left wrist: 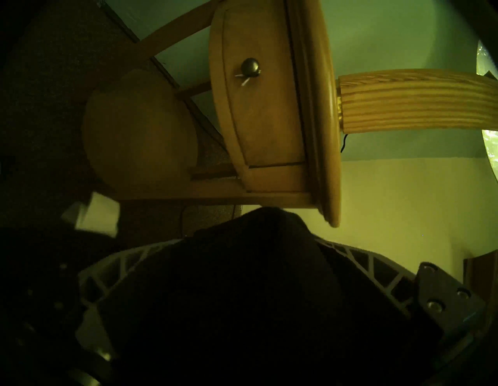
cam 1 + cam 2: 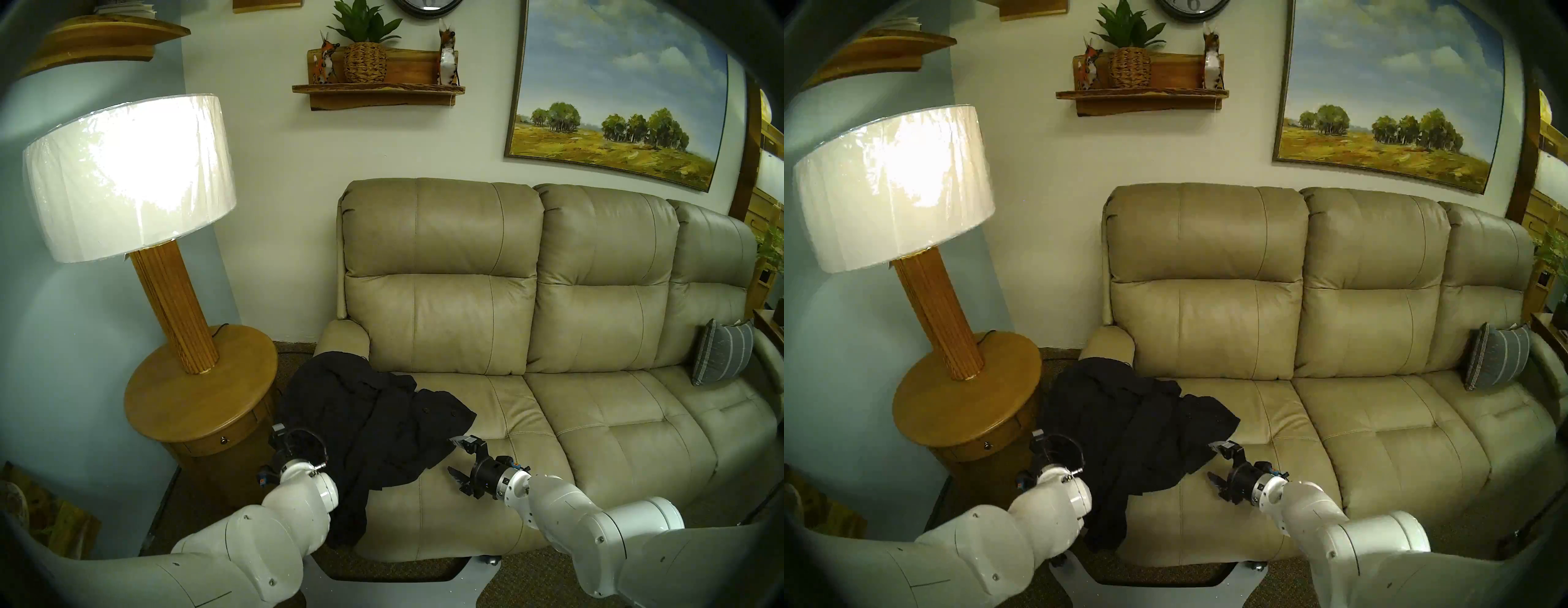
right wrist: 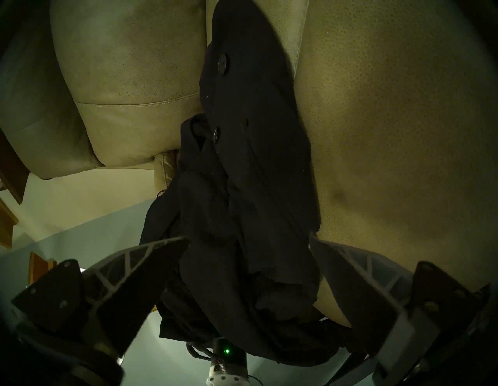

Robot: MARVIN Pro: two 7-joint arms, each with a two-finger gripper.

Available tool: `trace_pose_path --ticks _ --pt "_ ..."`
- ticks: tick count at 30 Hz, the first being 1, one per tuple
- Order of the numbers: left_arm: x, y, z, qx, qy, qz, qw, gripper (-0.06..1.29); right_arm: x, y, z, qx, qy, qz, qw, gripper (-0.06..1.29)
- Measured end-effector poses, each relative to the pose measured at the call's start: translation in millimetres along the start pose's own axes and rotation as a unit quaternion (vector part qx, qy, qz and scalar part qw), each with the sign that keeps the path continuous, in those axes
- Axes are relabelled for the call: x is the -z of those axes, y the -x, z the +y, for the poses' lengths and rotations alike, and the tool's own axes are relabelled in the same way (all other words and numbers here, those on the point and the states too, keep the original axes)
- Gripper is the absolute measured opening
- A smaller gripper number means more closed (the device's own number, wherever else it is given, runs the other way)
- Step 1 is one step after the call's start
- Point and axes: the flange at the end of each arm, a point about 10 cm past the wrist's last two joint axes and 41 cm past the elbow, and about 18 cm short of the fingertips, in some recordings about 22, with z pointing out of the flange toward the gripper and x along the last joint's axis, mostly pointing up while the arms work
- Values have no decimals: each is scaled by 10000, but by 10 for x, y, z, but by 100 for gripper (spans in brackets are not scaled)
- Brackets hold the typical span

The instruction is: Drape jacket on sofa arm

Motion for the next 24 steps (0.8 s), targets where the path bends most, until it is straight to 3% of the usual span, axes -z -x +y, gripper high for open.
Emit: trace_pose_path --ticks 11,24 --pt "400 97 -261 -629 558 19 9965 124 14 -28 8 -6 -23 125 9999 123" --pt "723 256 -352 -1005 1170 -145 9879 124 31 -56 20 -31 -36 257 9997 123"
